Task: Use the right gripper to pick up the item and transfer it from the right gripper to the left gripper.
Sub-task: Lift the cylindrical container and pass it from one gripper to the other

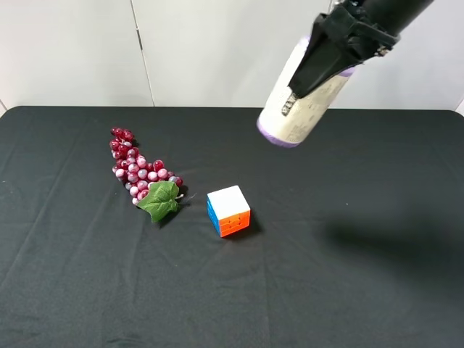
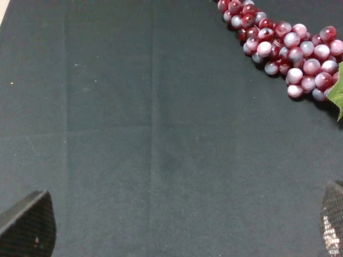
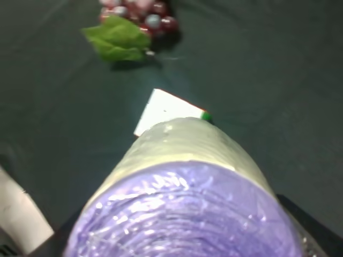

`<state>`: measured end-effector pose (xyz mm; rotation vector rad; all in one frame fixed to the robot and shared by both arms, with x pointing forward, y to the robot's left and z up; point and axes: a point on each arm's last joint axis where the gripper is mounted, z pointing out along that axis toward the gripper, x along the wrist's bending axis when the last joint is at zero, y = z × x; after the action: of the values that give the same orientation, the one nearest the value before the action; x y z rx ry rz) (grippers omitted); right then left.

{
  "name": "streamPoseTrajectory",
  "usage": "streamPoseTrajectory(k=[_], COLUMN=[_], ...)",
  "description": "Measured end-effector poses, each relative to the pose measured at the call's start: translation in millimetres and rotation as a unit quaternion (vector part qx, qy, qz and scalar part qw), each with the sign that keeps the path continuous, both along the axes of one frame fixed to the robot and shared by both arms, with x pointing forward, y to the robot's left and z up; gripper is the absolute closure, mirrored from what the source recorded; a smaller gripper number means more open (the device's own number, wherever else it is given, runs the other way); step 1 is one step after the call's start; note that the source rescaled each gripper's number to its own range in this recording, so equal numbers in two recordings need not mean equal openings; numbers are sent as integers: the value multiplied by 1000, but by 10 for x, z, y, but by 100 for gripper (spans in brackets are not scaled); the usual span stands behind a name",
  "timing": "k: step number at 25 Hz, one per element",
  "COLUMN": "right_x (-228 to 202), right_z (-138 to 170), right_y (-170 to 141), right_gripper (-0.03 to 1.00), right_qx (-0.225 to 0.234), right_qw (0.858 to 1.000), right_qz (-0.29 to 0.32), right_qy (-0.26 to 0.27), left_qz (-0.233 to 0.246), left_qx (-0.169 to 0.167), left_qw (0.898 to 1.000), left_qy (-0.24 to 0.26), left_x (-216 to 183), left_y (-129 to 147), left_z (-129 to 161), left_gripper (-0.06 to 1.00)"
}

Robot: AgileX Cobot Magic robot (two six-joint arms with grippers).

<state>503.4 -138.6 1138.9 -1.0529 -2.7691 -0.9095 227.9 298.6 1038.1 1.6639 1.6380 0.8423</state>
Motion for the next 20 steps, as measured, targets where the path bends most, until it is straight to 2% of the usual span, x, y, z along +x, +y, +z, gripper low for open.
streamPoseTrajectory(k=[6,17,20], right_x=[-252,-311,-316], right_z=[-6,16,22], right_y=[351,429,437], right_gripper=[95,95,95], right_qx=[5,26,31], right_qw=[997,993,992], right_qz=[82,117,124], right_qy=[-2,-7,-9], left_qz=[-31,-95,-124], left_qx=[4,28,30], left_qw=[1000,995,992], left_qy=[-1,-34,-21], left_x=[0,-36,31], left_y=[-41,-117,-153], left_z=[1,127,210], left_gripper=[-1,-1,-1])
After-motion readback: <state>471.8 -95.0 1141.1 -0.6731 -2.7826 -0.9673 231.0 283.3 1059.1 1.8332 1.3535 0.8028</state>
